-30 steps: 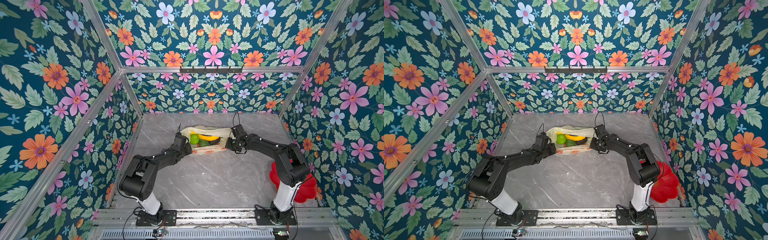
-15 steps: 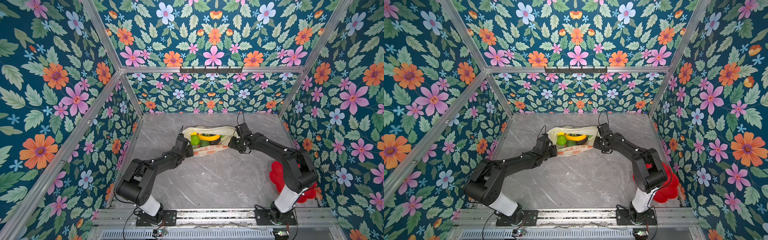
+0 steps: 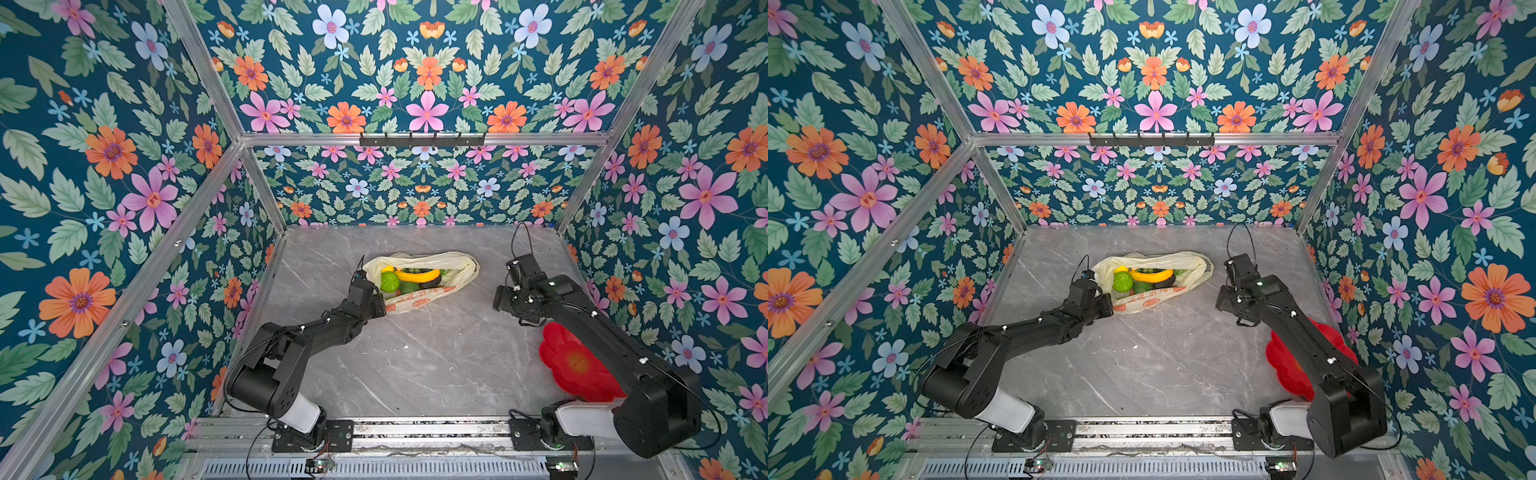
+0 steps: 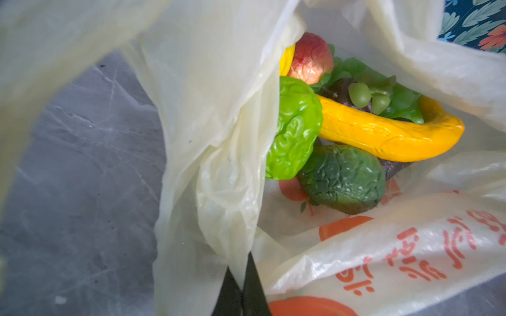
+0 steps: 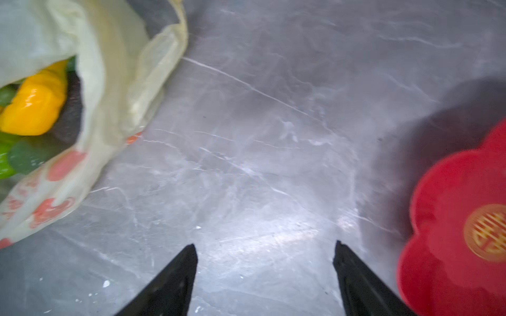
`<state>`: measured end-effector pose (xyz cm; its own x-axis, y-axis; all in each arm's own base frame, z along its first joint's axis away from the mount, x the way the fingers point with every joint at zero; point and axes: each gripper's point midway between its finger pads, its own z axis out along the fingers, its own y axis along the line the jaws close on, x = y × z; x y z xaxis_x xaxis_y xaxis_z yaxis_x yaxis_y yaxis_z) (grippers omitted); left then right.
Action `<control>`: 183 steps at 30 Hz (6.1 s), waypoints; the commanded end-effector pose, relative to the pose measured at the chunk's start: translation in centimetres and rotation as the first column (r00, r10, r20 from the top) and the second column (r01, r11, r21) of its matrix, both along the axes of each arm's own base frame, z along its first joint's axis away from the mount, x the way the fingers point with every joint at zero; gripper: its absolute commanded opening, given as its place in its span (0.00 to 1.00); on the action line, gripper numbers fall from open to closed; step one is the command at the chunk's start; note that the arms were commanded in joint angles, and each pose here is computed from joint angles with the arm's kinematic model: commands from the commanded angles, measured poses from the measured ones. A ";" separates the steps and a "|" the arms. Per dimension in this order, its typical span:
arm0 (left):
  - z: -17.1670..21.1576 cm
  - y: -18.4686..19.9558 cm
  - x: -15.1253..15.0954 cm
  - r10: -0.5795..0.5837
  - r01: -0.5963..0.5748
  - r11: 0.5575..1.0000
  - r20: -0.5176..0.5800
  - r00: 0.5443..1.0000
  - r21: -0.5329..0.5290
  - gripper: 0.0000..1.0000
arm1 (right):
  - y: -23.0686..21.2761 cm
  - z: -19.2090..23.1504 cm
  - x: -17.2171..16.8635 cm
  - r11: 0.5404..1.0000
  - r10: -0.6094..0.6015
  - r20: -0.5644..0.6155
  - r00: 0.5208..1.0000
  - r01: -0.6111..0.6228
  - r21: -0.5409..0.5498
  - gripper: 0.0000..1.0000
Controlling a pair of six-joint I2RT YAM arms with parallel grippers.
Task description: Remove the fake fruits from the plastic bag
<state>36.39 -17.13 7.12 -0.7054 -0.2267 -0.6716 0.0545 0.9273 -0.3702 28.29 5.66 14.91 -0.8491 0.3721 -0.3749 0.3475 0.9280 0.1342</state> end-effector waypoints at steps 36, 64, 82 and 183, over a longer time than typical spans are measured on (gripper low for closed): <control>0.9 0.4 0.0 0.012 -0.012 1.000 0.016 1.000 0.014 0.00 | -7.3 -10.2 -7.0 0.881 -0.394 -0.294 0.871 0.449 0.148 0.98; 0.8 0.8 0.2 0.025 -0.026 0.999 0.023 0.999 0.036 0.00 | 5.3 -10.3 -8.1 0.968 -0.099 -0.341 0.935 0.170 0.185 0.99; 1.0 1.5 0.2 0.043 -0.045 0.997 0.033 0.999 0.065 0.00 | 17.4 -8.1 -7.3 0.977 0.177 -0.320 0.931 -0.126 0.173 0.99; 0.9 1.8 0.4 0.047 -0.050 0.995 0.041 0.998 0.091 0.00 | 7.3 -9.6 -2.5 0.991 0.136 -0.218 0.966 -0.133 0.029 0.94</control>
